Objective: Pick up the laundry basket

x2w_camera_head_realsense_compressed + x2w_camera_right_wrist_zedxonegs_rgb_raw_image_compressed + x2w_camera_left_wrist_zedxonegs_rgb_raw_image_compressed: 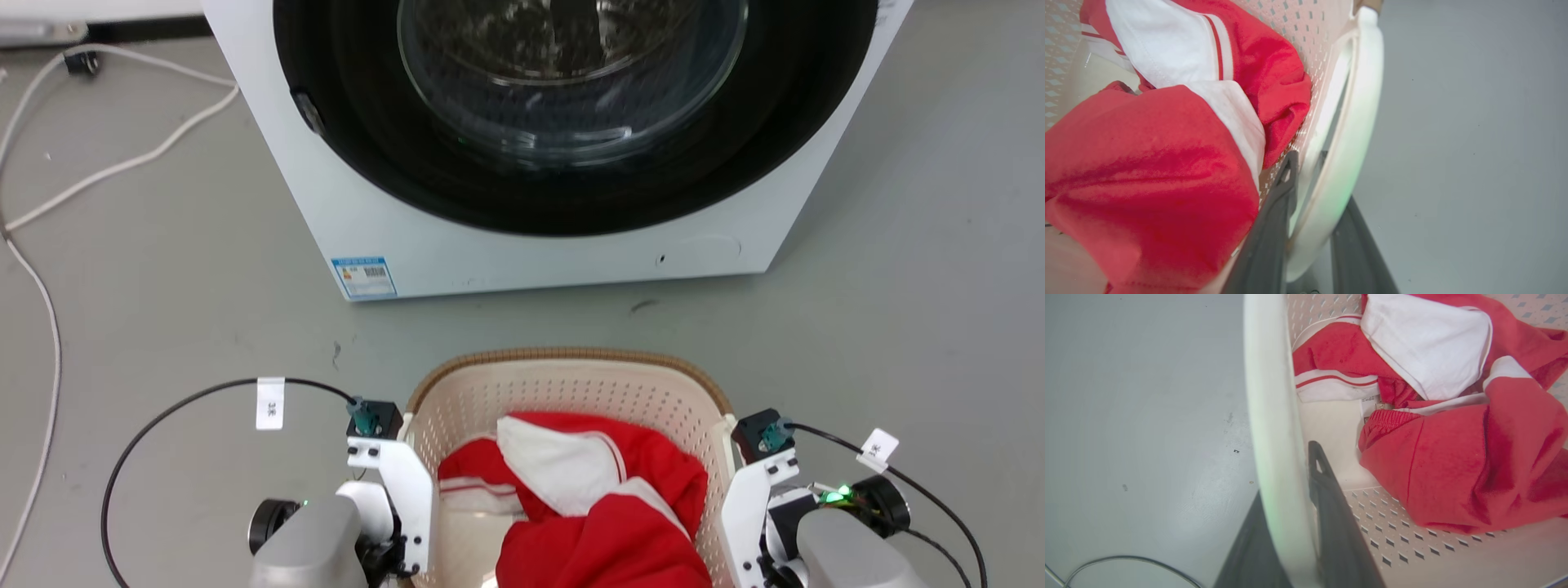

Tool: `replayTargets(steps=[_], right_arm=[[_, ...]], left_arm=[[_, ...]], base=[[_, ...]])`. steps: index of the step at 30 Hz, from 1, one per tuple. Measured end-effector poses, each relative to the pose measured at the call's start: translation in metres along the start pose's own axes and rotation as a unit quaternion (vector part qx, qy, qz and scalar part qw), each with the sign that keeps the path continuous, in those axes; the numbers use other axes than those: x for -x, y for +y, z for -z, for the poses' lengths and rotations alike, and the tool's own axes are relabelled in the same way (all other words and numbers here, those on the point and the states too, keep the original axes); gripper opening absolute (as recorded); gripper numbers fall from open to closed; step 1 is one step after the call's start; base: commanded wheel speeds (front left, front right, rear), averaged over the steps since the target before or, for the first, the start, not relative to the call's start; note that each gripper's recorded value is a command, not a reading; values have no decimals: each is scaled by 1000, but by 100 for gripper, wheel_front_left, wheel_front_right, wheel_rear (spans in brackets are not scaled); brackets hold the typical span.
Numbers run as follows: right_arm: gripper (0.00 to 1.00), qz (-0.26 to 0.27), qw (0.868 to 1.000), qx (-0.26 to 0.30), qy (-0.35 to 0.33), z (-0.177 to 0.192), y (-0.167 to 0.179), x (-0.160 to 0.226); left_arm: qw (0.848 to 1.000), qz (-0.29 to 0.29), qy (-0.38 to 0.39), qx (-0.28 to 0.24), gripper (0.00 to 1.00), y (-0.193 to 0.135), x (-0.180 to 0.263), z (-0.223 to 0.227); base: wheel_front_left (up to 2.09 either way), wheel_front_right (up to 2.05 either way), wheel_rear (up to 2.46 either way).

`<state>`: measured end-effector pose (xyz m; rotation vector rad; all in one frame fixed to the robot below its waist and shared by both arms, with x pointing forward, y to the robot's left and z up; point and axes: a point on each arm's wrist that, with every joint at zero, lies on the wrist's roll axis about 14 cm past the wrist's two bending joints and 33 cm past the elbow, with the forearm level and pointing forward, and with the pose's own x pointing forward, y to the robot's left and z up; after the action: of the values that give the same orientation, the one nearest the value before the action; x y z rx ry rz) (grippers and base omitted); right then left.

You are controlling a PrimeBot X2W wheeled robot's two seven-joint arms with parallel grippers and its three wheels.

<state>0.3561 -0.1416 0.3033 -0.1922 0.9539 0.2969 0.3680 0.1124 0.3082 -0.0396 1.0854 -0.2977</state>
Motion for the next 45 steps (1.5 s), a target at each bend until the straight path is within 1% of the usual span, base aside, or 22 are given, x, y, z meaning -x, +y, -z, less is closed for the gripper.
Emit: replayTargets(steps=[11,15,28,45], right_arm=[[0,-2,1000,4,2,9,10,25],[0,-2,1000,5,-3,6,12,32],[0,-3,1000,0,4,7,15,39],[0,-6,1000,-1,5,9,14,39]], left_arm=[[1000,1,9,2,0,-6,24,18],[1000,1,4,0,0,-7,32,15],[1000,5,7,3,0,-9,39,20],[1000,8,11,7,0,-11,39,23]], base=[[0,0,0],[0,0,0],[0,0,0],[0,0,0]])
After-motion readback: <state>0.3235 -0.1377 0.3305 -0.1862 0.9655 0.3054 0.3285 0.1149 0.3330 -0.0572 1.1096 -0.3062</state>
